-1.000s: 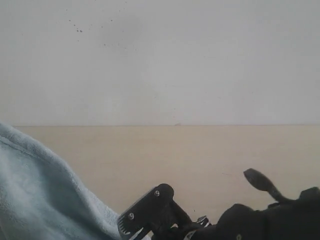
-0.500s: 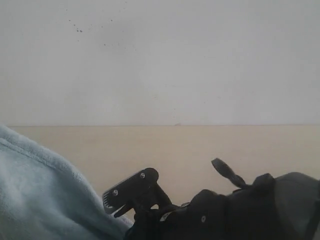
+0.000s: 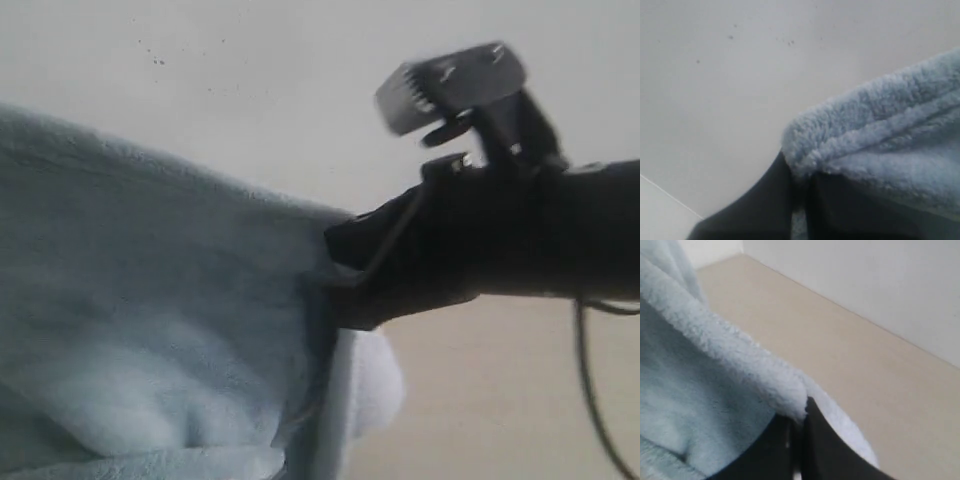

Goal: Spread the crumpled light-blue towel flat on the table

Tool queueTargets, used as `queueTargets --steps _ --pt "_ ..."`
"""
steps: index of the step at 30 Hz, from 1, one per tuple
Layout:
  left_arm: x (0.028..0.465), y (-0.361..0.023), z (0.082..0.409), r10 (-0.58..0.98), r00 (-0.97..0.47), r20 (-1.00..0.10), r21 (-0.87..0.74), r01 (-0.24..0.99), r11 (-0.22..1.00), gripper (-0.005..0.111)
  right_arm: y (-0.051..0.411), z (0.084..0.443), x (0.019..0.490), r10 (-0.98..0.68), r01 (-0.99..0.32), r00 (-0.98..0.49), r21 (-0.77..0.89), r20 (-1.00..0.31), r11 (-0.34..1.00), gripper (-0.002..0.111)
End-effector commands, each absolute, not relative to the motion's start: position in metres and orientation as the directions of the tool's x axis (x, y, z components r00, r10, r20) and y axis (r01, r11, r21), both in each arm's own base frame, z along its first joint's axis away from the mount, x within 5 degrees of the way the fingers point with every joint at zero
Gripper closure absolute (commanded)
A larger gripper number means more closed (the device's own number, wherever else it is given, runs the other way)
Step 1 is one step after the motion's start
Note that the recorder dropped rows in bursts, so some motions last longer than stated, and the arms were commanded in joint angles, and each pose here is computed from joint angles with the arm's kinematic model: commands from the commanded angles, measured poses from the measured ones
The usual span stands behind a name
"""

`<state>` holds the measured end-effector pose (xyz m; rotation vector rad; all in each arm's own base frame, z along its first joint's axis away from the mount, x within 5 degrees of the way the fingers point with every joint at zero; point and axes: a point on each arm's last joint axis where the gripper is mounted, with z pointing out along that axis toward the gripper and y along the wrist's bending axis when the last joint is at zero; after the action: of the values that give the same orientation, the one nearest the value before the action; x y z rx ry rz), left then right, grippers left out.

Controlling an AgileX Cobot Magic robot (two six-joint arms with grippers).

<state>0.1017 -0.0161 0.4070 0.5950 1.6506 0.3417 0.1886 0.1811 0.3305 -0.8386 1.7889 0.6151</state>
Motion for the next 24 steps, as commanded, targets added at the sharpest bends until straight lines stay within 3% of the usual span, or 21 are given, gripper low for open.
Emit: queueTargets --steps 1,6,14,17,22,24 --pt "0.090 -0.013 0.417 0.520 -0.009 -0.854 0.511 0.168 0.843 0.103 0.151 0.366 0.153 -0.291 -0.864 -0.144 -0.023 -0.946 0.503 0.108" --pt "0.115 -0.024 0.398 0.571 -0.096 -0.815 0.542 0.221 0.811 0.103 0.133 0.359 0.165 -0.468 -0.808 -0.078 -0.219 -0.880 0.548 0.108" --pt "0.177 -0.055 0.348 0.693 -0.276 -0.665 0.588 0.379 0.715 0.103 0.145 0.311 0.208 -0.600 -0.794 -0.223 -0.213 -0.769 0.569 0.107" --pt "0.195 -0.065 0.331 0.717 -0.310 -0.624 0.583 0.426 0.692 0.103 0.151 0.293 0.220 -0.602 -0.793 -0.299 -0.158 -0.741 0.589 0.093" --pt "0.216 -0.077 0.309 0.744 -0.342 -0.575 0.571 0.483 0.664 0.103 0.160 0.266 0.235 -0.605 -0.781 -0.385 -0.103 -0.697 0.616 0.061" --pt "0.223 -0.081 0.302 0.751 -0.346 -0.563 0.566 0.501 0.655 0.103 0.161 0.261 0.239 -0.607 -0.778 -0.392 -0.103 -0.692 0.619 0.056"
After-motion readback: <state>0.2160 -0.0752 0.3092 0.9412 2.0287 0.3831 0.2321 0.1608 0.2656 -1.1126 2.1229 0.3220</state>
